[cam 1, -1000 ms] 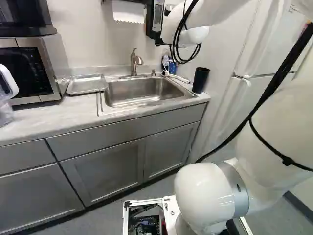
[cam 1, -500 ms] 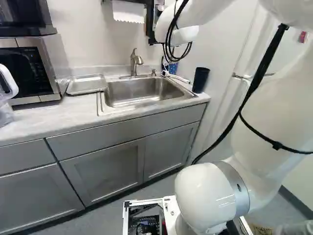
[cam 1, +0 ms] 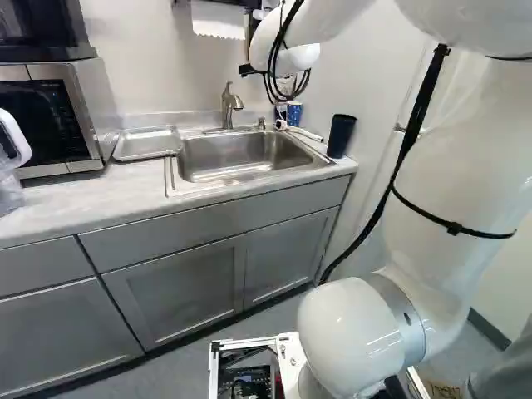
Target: Rinse the cup and place it in the tray
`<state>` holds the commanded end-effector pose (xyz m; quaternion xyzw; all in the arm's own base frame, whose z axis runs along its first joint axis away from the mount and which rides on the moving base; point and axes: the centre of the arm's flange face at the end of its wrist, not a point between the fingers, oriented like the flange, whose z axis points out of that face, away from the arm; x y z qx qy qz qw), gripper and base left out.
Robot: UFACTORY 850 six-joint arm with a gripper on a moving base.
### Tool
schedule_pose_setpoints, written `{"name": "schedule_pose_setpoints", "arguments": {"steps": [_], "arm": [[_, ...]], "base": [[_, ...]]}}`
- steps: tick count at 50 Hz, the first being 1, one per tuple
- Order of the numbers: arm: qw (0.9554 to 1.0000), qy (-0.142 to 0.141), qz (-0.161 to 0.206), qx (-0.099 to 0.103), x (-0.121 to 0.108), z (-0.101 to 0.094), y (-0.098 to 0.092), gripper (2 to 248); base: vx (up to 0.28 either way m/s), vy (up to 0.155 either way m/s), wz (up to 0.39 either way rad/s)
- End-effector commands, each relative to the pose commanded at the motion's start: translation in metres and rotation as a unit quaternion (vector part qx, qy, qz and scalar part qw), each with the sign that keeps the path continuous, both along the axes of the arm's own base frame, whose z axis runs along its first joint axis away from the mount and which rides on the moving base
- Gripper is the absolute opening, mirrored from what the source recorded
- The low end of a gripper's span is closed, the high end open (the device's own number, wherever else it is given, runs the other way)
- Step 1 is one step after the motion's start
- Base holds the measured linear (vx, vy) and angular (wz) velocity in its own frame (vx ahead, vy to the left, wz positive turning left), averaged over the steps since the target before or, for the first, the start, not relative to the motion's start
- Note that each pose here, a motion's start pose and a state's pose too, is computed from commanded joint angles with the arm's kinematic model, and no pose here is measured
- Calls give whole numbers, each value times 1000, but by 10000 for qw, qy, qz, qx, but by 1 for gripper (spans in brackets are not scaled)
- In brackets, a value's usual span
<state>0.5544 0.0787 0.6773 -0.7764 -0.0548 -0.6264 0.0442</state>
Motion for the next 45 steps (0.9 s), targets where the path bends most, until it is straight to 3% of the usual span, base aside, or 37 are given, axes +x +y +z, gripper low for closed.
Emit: {"name": "schedule_pose_setpoints", "arguments": {"steps": [23, 45], "arm": [[9996, 217, 161, -34, 35, -26, 24, 247], [9996, 187, 229, -31, 65, -28, 38, 247]], "base": [[0, 0, 0], [0, 0, 0]]}}
